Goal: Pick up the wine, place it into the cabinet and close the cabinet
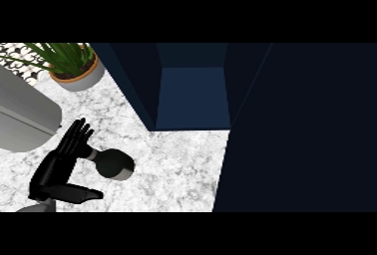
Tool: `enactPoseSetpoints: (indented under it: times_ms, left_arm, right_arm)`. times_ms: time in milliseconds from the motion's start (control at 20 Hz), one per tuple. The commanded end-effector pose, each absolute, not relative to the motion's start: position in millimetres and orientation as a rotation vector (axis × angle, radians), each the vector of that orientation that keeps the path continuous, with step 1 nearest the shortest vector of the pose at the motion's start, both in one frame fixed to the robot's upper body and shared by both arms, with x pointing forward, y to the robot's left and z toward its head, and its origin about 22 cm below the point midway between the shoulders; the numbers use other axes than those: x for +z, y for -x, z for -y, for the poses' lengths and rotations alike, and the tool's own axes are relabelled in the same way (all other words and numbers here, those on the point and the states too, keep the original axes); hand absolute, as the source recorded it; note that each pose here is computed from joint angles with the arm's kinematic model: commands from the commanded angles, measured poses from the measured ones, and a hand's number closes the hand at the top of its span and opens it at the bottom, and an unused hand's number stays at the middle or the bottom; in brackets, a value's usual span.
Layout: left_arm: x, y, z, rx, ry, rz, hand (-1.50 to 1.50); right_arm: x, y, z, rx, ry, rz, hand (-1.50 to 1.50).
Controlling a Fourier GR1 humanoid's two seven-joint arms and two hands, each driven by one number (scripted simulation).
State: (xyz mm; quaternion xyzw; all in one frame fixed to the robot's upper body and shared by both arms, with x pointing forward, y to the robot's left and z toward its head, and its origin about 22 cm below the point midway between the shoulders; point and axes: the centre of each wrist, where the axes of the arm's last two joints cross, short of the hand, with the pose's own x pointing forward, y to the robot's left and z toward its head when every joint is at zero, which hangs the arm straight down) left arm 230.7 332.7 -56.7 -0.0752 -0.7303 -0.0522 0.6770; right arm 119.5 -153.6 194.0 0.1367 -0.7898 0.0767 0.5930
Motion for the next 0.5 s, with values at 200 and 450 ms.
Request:
enactPoseSetpoints:
  times_ms: [200, 450]
  left_arm:
    - [-83, -245, -345, -0.097, 0.220, 1.612, -1.50]
    - [-112, -230, -337, -0.099, 0.309, 1.533, -1.50]
  right_arm:
    - [216, -82, 178, 0.164, -0.282, 1.938, -1.50]
    - [211, -94, 167, 0.152, -0.258, 1.950, -1.50]
